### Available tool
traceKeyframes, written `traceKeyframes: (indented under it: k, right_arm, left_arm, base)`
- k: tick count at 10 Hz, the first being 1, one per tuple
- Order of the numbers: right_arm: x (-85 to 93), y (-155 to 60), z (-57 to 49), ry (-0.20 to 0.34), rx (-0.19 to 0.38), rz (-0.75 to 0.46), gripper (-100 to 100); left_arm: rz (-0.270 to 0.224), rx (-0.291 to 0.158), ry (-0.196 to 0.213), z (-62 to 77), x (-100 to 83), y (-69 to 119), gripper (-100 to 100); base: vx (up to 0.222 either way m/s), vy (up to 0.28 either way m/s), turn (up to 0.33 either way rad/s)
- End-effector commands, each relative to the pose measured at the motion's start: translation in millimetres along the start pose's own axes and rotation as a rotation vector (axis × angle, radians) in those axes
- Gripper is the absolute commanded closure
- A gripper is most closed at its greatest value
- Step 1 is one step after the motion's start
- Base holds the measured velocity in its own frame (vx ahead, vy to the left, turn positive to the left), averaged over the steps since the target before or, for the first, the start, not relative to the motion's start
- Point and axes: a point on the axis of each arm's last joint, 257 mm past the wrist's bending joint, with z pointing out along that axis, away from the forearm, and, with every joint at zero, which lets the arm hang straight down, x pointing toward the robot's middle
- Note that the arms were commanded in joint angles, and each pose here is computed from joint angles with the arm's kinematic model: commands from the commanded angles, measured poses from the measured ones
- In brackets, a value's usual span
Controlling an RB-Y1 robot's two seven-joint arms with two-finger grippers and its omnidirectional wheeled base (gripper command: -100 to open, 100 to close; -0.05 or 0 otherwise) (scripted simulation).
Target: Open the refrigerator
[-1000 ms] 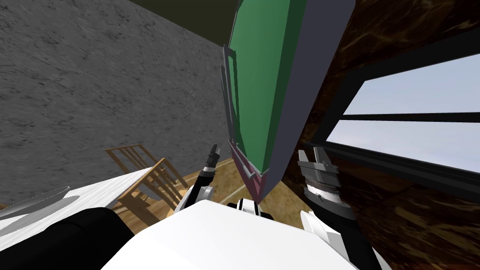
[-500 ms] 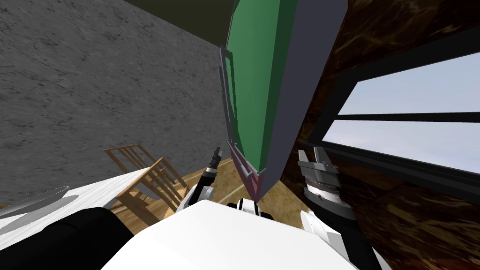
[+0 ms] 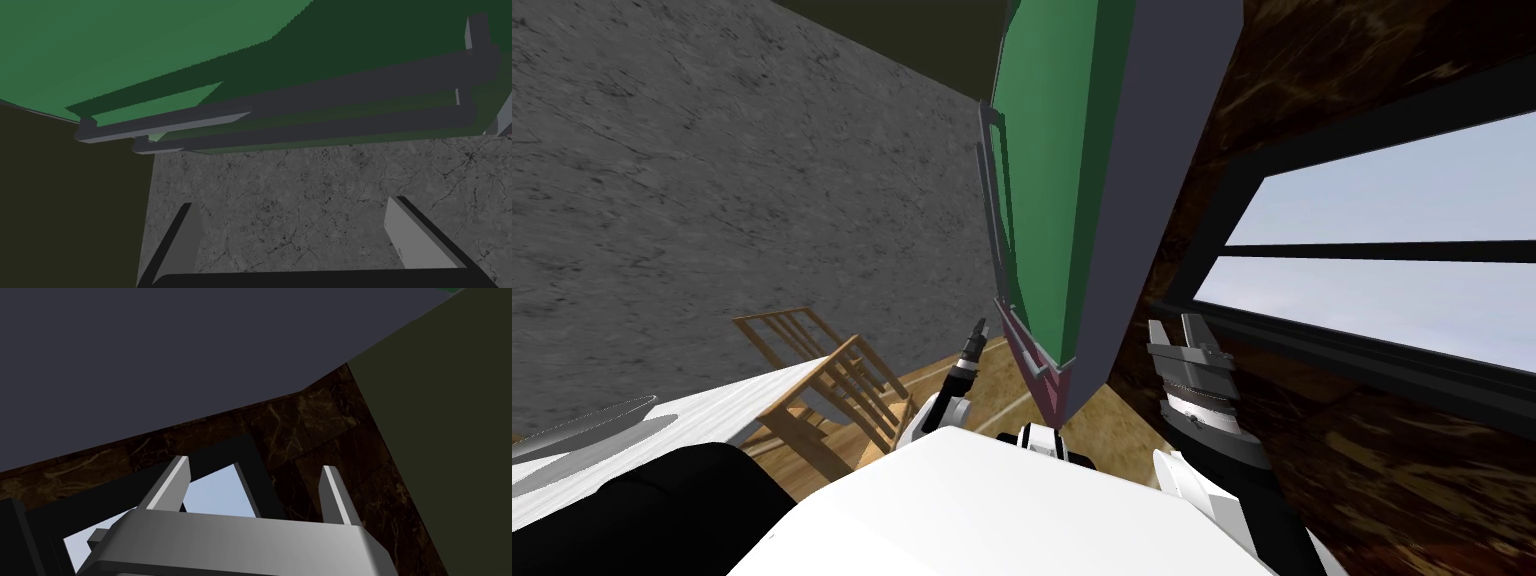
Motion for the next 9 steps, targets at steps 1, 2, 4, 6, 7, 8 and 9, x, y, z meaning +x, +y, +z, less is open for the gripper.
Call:
traceKeyframes:
  k: [1,2,4,6,7,8,9]
  right_arm:
    - [0.0,0.0,0.0,0.0,0.0,0.0,0]
    - [0.0,0.0,0.0,0.0,0.0,0.0,0]
    - [0.0,0.0,0.0,0.0,0.0,0.0,0]
    - [0.0,0.0,0.0,0.0,0.0,0.0,0]
    - [0.0,0.0,0.0,0.0,0.0,0.0,0]
    - [0.0,0.0,0.0,0.0,0.0,0.0,0]
    - [0.0,0.0,0.0,0.0,0.0,0.0,0]
  left_arm:
    - [-0.002,-0.026,0.014,-1.1,8.6,21.2,-100]
    - [-0.002,-0.041,0.015,-3.6,9.2,27.9,-100]
    - [-0.007,-0.061,0.024,-4.5,16.1,45.3,-100]
    - [-0.01,-0.091,0.03,-8.9,20.7,62.6,-100]
    - [-0.014,-0.102,0.034,-9.7,24.8,71.3,-100]
    - [-0.014,-0.119,0.036,-13.3,25.4,78.7,-100]
    - [-0.018,-0.135,0.04,-15.3,30.0,89.3,-100]
  base:
    - [-0.015,-0.056,-0.009]
    - [-0.01,-0.045,-0.003]
    - [-0.013,-0.049,-0.006]
    - [-0.006,-0.042,-0.004]
    - [-0.002,-0.064,-0.01]
    - [-0.008,-0.051,-0.002]
    - [-0.012,-0.043,-0.004]
